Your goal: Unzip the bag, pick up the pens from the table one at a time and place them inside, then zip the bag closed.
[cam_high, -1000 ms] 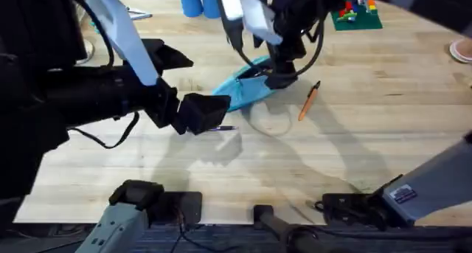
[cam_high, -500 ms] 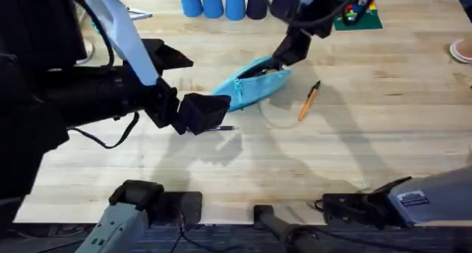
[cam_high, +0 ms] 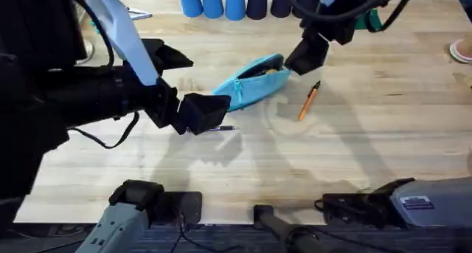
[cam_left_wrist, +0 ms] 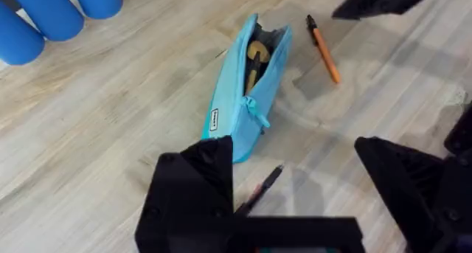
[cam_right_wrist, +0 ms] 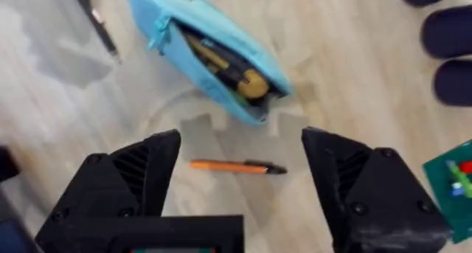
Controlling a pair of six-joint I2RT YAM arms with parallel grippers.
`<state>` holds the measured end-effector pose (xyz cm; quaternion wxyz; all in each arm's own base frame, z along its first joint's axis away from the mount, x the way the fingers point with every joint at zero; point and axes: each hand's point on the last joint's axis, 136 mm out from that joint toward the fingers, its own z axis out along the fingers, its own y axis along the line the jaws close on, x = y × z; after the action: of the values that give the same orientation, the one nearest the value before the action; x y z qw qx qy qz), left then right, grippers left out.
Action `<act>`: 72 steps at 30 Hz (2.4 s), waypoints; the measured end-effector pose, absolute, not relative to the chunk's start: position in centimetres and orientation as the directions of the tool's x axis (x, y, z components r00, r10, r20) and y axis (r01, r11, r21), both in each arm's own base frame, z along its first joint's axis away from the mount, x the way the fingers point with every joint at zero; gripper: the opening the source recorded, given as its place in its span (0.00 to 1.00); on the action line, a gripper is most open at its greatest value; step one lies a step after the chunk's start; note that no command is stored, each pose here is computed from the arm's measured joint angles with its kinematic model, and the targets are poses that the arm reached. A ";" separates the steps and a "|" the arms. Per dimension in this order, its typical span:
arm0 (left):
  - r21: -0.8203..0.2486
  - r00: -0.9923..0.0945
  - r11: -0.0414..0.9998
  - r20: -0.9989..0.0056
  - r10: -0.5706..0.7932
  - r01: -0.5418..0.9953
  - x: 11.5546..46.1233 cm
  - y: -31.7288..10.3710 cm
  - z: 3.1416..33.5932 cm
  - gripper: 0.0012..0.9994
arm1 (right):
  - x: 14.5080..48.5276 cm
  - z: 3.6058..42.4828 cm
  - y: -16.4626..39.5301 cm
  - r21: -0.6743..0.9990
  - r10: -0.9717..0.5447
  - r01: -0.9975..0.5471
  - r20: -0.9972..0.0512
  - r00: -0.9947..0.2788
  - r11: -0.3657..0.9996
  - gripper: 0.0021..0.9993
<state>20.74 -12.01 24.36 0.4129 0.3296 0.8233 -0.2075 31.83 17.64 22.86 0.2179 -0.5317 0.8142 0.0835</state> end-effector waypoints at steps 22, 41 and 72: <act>-0.069 -0.442 0.697 -0.817 0.371 0.714 20.7 -12.0 24.4 1.00 | 30.7 22.1 15.4 0.209 -0.367 -0.444 -0.321 -0.873 0.871 1.00; -0.069 -0.442 0.697 -0.817 0.371 0.714 20.7 -12.0 24.4 1.00 | 31.4 19.5 7.2 -0.016 0.053 0.058 -0.227 -0.972 0.998 1.00; -0.069 -0.442 0.697 -0.817 0.371 0.714 20.7 -12.0 24.4 1.00 | 28.8 7.4 9.3 0.156 0.396 0.385 -0.049 -0.917 0.910 1.00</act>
<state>20.74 -12.00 24.35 0.4128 0.3296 0.8234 -0.2074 28.78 9.29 7.36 0.0400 0.1999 0.9764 0.0716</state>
